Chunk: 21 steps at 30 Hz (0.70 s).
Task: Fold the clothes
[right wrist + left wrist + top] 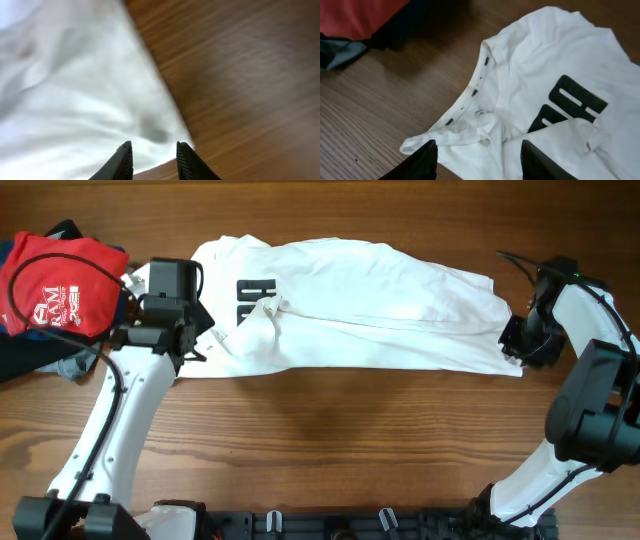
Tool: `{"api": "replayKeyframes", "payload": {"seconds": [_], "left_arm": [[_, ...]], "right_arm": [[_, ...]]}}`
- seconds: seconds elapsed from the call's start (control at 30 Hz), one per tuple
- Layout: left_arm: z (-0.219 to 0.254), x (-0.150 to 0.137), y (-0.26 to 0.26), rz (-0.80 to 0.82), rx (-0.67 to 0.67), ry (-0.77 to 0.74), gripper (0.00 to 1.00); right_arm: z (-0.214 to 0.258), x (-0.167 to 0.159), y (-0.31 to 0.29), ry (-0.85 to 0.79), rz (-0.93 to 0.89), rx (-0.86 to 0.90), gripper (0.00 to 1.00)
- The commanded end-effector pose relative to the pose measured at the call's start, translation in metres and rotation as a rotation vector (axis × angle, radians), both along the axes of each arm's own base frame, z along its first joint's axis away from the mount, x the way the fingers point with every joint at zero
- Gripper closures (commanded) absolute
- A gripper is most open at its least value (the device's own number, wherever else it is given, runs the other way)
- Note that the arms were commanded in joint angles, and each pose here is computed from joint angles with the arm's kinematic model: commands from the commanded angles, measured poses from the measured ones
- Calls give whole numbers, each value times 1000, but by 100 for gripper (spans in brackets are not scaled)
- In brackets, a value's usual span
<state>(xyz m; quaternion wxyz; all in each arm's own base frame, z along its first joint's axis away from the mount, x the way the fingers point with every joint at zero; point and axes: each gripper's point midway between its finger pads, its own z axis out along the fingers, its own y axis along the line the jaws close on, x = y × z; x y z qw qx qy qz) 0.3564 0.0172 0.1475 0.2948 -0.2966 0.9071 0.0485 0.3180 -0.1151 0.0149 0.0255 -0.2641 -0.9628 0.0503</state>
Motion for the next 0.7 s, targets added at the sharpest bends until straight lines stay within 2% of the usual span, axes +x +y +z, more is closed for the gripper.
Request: {"api": "replayKeyframes", "payload": {"seconds": [0.0, 0.17, 0.4, 0.47, 0.53, 0.67], "left_arm": [[-33, -1, -21, -59, -102, 103, 46], [-100, -6, -31, -72, -146, 297, 45], [-159, -11, -33, -64, -150, 429, 43], [-168, -25, -31, -57, -146, 497, 43], [-169, -48, -29, -48, -139, 593, 44], [-163, -92, -22, -28, -112, 775, 44]], "right_arm": [[4, 7, 15, -47, 51, 80, 68], [-1, 7, 15, -56, 51, 78, 65], [-24, -2, 17, -61, 53, 71, 65], [-23, -20, 8, 17, 11, 12, 66], [-17, -42, -12, 104, -90, -123, 67], [-15, -54, -16, 144, -147, -143, 72]]}}
